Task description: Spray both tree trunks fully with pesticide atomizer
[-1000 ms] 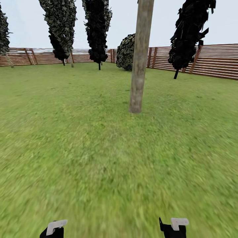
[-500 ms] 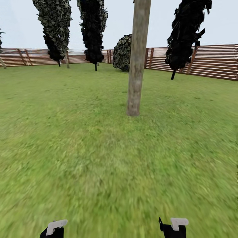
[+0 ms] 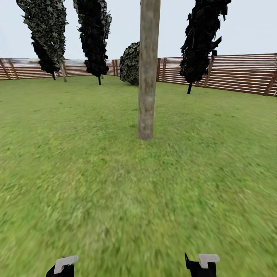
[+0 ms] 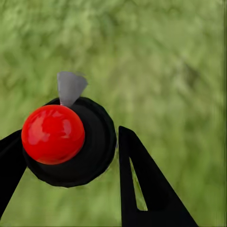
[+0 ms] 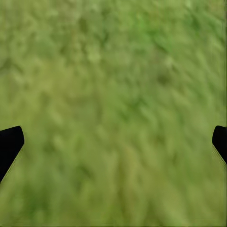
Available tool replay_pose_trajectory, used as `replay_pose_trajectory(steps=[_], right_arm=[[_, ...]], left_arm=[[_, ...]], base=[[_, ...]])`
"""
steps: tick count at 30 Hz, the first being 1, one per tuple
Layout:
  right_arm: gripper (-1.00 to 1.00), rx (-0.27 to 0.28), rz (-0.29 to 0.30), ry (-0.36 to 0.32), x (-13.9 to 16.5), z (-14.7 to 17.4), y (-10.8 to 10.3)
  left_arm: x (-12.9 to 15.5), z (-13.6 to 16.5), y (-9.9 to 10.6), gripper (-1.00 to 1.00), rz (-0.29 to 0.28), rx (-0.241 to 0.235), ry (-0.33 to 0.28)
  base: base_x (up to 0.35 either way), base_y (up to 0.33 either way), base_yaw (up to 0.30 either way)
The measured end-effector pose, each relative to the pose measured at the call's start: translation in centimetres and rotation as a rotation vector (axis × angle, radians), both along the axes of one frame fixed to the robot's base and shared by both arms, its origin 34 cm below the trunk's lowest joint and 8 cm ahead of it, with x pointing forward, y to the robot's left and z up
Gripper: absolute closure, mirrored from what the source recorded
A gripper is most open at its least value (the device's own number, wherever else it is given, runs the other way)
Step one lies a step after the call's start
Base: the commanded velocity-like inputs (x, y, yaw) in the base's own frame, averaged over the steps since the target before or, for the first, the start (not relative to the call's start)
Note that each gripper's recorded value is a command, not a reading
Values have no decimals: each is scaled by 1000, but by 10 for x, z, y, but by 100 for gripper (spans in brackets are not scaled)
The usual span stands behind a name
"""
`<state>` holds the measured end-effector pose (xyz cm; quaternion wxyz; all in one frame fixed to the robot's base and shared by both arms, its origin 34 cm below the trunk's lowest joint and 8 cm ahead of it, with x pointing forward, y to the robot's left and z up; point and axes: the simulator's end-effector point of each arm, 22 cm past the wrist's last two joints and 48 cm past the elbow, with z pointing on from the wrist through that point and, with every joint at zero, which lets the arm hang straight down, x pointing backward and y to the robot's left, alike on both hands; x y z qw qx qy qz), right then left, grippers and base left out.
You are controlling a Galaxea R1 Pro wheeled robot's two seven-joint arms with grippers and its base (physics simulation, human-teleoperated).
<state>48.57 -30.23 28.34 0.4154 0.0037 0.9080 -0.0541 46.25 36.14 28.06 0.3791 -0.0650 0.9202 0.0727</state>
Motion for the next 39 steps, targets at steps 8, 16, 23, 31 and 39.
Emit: replay_pose_trajectory(steps=[8, 16, 23, 31, 39], right_arm=[[-100, 1, 0, 0, 0, 0, 0], [-100, 0, 2, 0, 0, 0, 0], [-100, 0, 1, 0, 0, 0, 0], [-100, 1, 2, 0, 0, 0, 1], [-100, 1, 2, -1, 0, 0, 1]], left_arm=[[0, 0, 0, 100, 0, 0, 0], [0, 0, 0, 100, 0, 0, 0], [0, 0, 0, 100, 0, 0, 0], [0, 0, 0, 100, 0, 0, 0], [0, 0, 0, 100, 0, 0, -1]], base=[[339, 0, -6], [339, 0, 0], [338, 0, 0], [339, 0, 0], [339, 0, -85]])
